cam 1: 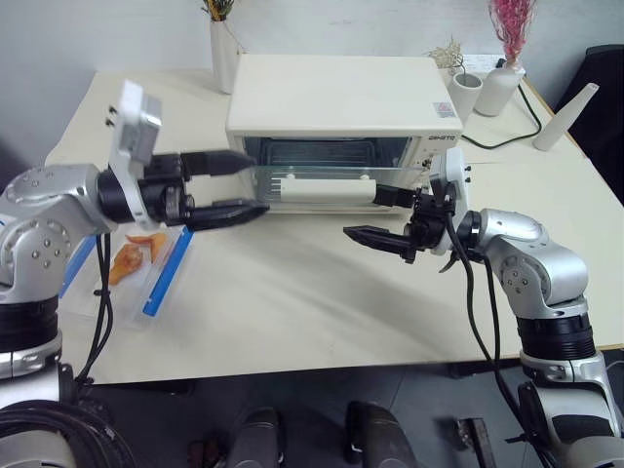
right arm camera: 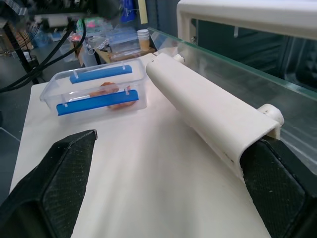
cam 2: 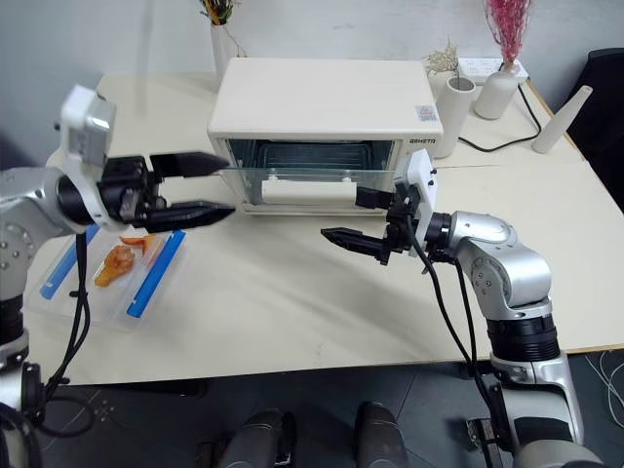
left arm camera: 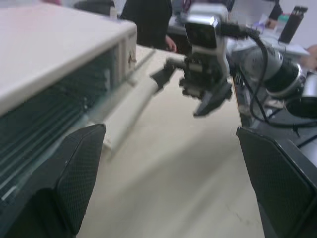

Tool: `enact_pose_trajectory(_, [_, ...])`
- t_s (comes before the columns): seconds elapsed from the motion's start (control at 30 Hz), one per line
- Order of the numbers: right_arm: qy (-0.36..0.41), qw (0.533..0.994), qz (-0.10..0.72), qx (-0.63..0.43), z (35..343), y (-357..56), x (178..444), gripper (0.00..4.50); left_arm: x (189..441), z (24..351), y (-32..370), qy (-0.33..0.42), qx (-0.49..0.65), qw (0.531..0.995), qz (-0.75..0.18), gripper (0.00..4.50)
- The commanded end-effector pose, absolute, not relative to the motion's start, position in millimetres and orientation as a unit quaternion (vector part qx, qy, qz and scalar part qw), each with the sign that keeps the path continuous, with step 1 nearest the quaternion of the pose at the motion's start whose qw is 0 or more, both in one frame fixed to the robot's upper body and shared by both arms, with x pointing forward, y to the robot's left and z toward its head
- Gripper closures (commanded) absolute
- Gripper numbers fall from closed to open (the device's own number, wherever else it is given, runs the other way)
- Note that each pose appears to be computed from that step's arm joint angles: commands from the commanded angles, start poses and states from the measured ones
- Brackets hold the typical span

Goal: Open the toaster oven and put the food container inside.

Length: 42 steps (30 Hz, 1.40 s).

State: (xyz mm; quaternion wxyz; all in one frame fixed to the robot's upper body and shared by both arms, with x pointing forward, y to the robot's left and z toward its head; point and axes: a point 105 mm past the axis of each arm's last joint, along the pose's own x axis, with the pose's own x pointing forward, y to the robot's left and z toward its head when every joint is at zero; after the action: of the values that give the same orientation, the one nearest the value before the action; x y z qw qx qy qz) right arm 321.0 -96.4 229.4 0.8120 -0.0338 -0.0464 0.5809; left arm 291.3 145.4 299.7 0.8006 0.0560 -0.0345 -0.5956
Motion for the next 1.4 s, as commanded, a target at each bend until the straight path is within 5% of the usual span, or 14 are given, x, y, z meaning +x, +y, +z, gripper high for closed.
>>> enact_pose_trajectory(0.03, [-0.087, 0.801, 0.591, -0.042, 245, -92, 310, 0.00, 294, 332, 153, -0.084, 0.045, 0.802, -0.589, 0.55])
enact_pose_trajectory(0.5, [-0.078, 0.808, 0.582, -0.038, 231, -90, 303, 0.00, 370, 300, 151, -0.052, 0.244, 0.815, -0.523, 4.49])
enact_pose_trajectory(1.0, [-0.080, 0.827, 0.555, -0.041, 231, -95, 302, 0.00, 376, 274, 139, -0.022, 0.276, 0.781, -0.559, 4.49])
enact_pose_trajectory(1.4, [-0.012, 0.888, 0.449, -0.095, 217, -177, 283, 0.00, 357, 237, 121, 0.002, 0.277, 0.748, -0.604, 4.49])
